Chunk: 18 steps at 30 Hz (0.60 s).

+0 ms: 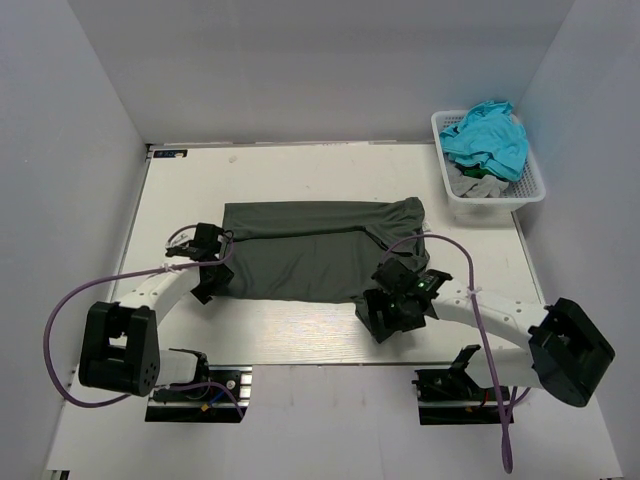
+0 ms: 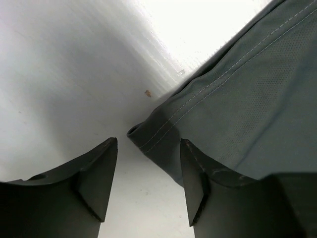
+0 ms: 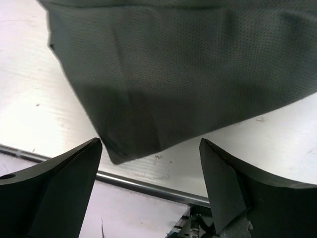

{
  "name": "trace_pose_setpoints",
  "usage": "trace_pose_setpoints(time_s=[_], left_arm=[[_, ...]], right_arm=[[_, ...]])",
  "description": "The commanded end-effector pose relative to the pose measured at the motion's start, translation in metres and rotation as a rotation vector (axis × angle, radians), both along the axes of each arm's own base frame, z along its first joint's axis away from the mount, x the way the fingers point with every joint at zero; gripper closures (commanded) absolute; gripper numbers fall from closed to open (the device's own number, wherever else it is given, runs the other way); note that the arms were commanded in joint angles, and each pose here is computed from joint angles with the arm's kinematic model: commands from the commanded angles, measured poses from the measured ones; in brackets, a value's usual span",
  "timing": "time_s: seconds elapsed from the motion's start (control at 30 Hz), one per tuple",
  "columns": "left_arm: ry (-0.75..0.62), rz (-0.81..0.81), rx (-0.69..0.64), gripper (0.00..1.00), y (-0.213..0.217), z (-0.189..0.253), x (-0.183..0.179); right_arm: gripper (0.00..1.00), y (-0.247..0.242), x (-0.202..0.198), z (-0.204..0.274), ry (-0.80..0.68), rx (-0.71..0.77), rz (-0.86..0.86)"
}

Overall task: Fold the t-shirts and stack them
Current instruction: Grap the side of the flattened tshirt closest away from the robot with both arms

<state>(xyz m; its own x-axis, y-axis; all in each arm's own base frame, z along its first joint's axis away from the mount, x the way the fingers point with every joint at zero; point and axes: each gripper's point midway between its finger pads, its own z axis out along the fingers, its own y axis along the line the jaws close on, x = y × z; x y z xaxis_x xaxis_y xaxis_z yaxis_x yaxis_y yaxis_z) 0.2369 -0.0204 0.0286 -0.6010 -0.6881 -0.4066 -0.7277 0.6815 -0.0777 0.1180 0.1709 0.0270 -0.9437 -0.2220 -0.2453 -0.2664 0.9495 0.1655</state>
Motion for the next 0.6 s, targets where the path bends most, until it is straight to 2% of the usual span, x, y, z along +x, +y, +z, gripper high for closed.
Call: trace_pose_setpoints(time_s=[0.0,0.07,0.1,0.2,0.23,0.27,0.3,0.33,0.37,0.4,0.53,0.57], left_arm=[[-0.063,0.013,-0.001,0.37,0.001,-0.001,0.010],[-0.075,0.010,-0.012,0.42,-0.001,-0.002,0.012],[-0.075,0.010,-0.012,0.45,-0.001,-0.002,0.012],[-0.095,-0.002,-0.025,0.52,-0.004,-0.005,0.016],[-0.098,-0.003,-0.026,0.54,-0.005,-0.007,0.018],[-0.115,-0.006,-0.038,0.60,-0.007,-0.005,0.022],[-0.101,-0.009,-0.044,0.71,-0.009,-0.008,0.021],[-0.101,-0.009,-0.044,0.77,-0.009,-0.008,0.021],[-0.089,-0.009,-0.042,0.85,-0.008,-0.011,0.020],[-0.077,-0.009,-0.040,0.98,-0.008,-0.012,0.017],[-0.060,-0.002,-0.019,1.00,-0.004,-0.013,0.015],[-0.071,-0.002,-0.021,1.00,-0.004,-0.010,0.016]], right_arm=[[0.16,0.006,0.004,-0.009,-0.012,0.005,-0.027],[0.20,0.007,0.001,-0.015,0.005,-0.004,-0.024],[0.26,0.008,0.001,-0.016,0.009,-0.005,-0.033],[0.36,0.003,-0.001,-0.017,0.012,-0.020,-0.059],[0.44,0.001,-0.001,-0.017,0.007,-0.027,-0.086],[0.48,0.000,-0.001,-0.014,0.001,-0.019,-0.092],[0.54,0.000,0.000,-0.013,-0.002,-0.018,-0.096],[0.62,0.000,-0.001,-0.012,0.001,-0.017,-0.103],[0.67,-0.001,-0.001,-0.010,-0.002,-0.013,-0.103],[0.73,0.002,-0.001,-0.008,-0.002,-0.004,-0.100],[0.98,0.006,-0.001,-0.002,-0.002,0.025,-0.096],[1.00,0.006,-0.002,-0.002,0.006,0.023,-0.096]])
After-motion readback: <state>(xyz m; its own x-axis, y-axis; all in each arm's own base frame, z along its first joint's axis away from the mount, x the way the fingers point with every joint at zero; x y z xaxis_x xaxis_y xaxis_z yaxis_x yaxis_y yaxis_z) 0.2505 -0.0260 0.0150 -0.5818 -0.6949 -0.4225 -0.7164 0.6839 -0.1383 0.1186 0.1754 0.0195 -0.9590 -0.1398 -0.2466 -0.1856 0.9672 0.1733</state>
